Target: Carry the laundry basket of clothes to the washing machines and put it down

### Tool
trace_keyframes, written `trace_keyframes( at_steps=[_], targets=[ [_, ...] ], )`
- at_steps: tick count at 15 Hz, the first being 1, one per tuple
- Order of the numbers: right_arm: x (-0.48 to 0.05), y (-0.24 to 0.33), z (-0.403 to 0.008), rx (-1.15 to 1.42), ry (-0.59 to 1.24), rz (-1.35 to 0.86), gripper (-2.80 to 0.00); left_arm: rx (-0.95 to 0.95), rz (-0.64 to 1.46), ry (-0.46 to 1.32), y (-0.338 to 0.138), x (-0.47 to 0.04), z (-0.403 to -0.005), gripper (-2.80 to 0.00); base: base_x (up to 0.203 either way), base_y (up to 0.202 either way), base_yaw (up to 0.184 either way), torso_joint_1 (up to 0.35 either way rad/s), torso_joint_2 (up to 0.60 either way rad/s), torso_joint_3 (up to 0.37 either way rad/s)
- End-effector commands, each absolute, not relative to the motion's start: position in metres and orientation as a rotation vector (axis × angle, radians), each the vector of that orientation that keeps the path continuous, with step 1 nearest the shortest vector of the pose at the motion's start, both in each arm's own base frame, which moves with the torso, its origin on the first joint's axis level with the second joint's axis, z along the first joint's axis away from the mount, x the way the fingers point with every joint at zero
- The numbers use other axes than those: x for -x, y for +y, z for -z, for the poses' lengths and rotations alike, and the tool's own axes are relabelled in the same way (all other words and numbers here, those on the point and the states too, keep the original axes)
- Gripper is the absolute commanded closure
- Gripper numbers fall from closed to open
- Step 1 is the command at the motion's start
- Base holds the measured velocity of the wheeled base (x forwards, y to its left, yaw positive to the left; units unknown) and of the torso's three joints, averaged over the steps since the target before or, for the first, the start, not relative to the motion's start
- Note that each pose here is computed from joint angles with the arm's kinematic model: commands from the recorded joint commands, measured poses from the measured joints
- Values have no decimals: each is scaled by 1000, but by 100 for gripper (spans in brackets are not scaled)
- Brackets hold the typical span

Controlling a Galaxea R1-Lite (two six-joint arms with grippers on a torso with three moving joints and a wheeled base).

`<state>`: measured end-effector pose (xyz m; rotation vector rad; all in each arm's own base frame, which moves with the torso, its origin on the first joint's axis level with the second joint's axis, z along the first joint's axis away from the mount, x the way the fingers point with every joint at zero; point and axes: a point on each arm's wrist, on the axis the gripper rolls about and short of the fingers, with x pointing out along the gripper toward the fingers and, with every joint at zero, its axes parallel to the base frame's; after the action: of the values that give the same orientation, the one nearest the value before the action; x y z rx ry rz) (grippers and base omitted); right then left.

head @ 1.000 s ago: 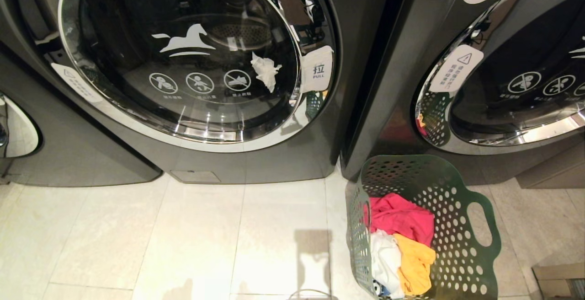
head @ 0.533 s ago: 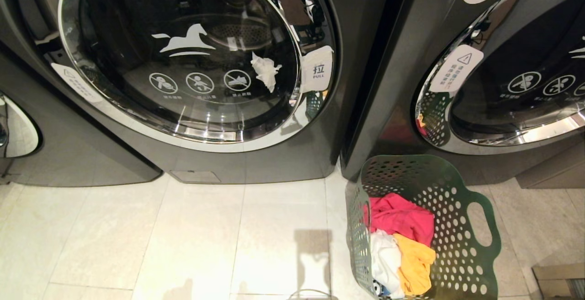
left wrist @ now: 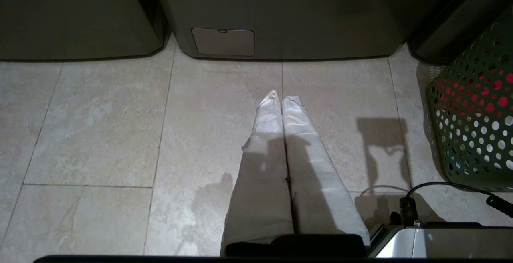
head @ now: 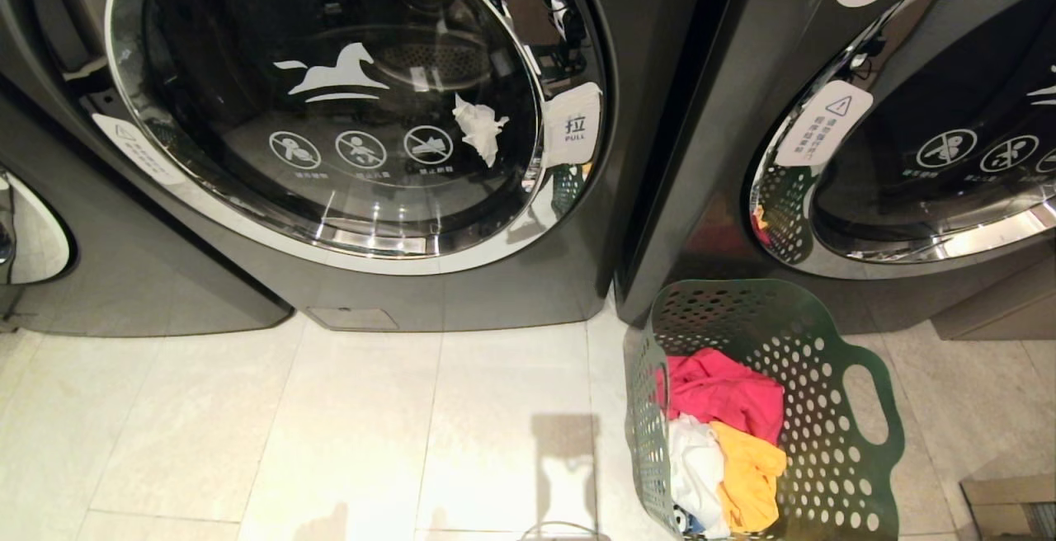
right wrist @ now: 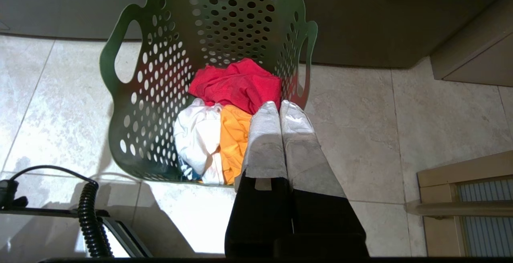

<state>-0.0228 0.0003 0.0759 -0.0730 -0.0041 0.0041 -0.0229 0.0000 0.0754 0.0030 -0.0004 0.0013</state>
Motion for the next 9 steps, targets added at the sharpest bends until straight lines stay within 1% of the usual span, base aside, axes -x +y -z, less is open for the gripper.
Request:
trace_keyframes(
  at_steps=[1, 9],
  targets=[
    [23, 0, -76, 74, -3, -4, 0, -3, -2, 0, 0, 23, -75, 0, 0, 0, 0, 0, 0, 0],
    [23, 0, -76, 74, -3, -4, 0, -3, -2, 0, 0, 23, -75, 0, 0, 0, 0, 0, 0, 0]
  ],
)
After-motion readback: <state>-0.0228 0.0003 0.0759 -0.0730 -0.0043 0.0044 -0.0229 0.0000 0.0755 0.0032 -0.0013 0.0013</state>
